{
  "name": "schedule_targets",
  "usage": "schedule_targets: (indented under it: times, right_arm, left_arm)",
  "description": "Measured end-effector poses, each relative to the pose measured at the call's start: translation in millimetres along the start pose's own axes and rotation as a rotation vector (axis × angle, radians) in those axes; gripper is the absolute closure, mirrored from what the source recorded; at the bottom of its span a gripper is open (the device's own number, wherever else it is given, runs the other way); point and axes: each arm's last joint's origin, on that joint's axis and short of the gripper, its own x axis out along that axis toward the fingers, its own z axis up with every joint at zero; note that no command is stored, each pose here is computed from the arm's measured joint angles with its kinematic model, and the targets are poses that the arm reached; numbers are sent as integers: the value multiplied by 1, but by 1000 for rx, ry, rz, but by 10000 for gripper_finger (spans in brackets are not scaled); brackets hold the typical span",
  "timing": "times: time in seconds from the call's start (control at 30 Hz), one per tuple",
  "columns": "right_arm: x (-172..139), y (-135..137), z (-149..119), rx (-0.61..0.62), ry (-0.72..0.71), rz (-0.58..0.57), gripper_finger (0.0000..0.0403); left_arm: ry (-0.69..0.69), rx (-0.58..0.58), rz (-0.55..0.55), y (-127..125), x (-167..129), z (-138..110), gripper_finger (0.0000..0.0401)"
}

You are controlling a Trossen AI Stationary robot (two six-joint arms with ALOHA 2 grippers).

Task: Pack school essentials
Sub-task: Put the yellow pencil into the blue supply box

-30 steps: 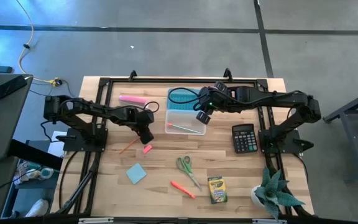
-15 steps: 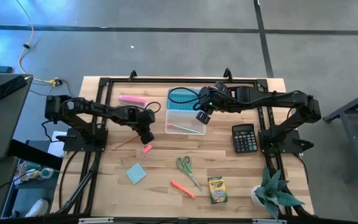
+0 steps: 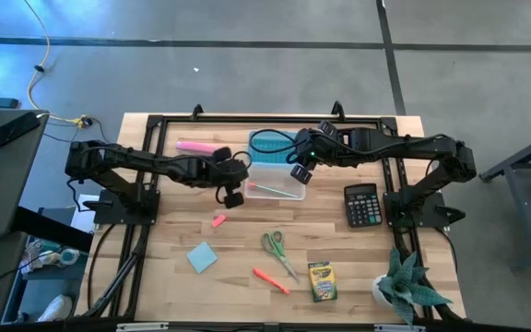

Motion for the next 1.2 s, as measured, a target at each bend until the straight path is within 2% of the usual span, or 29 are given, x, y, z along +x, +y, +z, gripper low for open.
schedule_targets:
  times: [0.1, 0.23, 0.4, 0.63, 0.73, 0.87, 1.2]
  right_arm:
    - [0, 0, 0, 0, 0, 0, 284]
    - [0, 0, 0, 0, -1, -5, 284]
    - [0, -2, 1, 46, -21, -79, 284]
    - [-1, -6, 2, 139, -66, -207, 284]
    - [-1, -7, 2, 136, -68, -217, 284]
    - [-1, -7, 2, 125, -66, -217, 284]
    - [-1, -7, 2, 126, -66, -217, 284]
  left_arm:
    - [-67, 102, 53, -7, -12, 15, 377]
    - [-205, 235, 72, -19, -24, 34, 377]
    - [-352, 438, 86, -35, -31, 47, 375]
    - [-422, 642, 37, -54, -11, 52, 376]
    - [-444, 710, 73, -60, 3, 55, 376]
    - [-442, 751, 123, -64, 18, 60, 377]
    - [-389, 695, 119, -65, 47, 76, 377]
